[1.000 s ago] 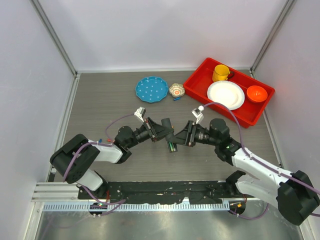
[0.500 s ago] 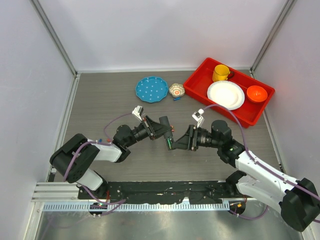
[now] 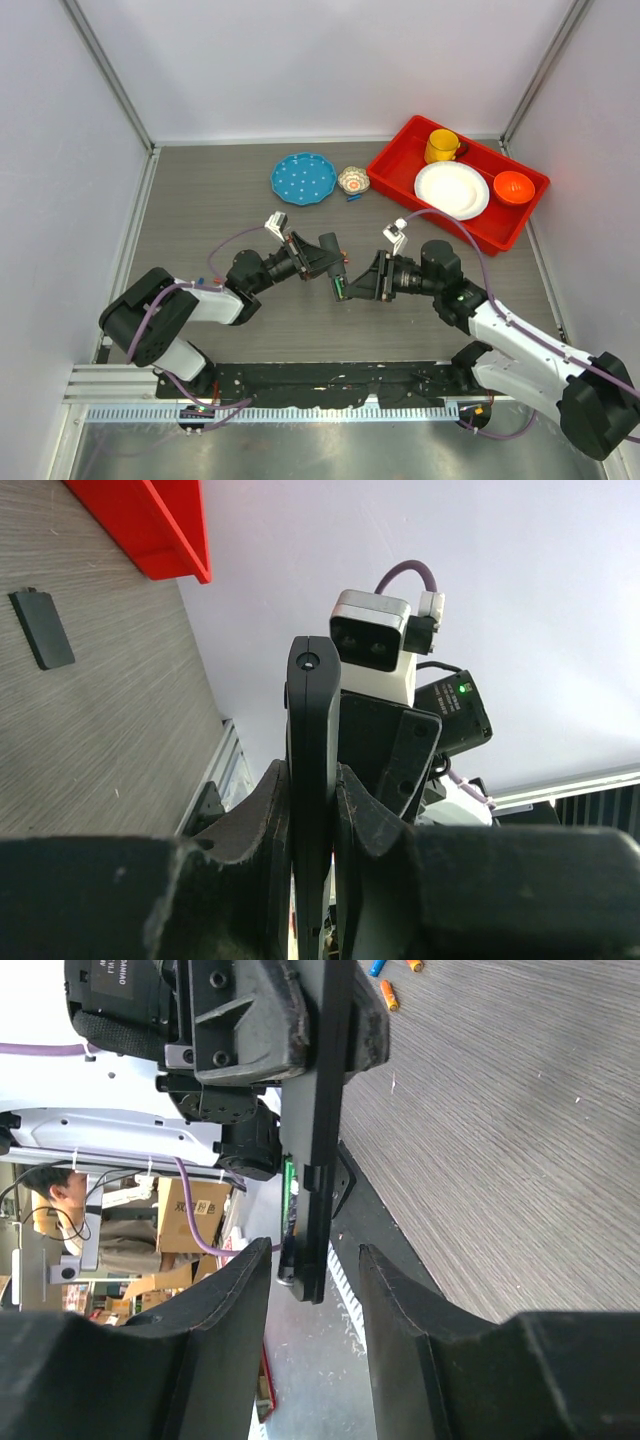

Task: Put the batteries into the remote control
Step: Load the battery into the remote control.

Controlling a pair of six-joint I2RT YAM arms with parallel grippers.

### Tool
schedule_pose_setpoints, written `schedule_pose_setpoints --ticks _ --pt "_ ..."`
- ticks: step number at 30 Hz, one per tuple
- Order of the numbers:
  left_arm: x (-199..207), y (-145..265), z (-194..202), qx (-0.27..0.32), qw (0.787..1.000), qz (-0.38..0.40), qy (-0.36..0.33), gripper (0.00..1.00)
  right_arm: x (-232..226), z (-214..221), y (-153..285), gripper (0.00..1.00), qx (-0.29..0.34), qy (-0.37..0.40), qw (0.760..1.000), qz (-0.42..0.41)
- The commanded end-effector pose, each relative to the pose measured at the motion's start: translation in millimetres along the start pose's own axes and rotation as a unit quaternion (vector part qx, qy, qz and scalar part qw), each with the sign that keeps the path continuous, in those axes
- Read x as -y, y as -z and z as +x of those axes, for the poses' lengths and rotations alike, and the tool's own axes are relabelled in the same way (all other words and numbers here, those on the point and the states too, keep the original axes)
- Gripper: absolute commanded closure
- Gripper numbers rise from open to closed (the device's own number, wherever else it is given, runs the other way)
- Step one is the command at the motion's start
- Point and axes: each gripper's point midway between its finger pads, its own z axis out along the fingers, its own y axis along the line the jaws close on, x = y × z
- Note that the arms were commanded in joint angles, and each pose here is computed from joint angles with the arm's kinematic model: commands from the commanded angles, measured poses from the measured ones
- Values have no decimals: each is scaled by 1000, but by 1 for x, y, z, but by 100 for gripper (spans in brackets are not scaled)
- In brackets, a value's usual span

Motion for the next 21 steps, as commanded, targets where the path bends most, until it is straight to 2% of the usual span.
schedule_pose_setpoints --ticks 1,8,15,21 --pt "72 9 -3 8 989 137 -53 100 -2 -8 -4 55 11 11 1000 -12" --pt "72 9 -3 5 989 137 -51 100 1 -8 -6 58 10 6 1000 -9" --pt "74 8 -3 4 989 140 -50 100 7 -9 -8 71 17 -2 1000 0" --pt "74 7 0 1 989 140 -49 100 10 -18 -10 77 39 -10 999 13"
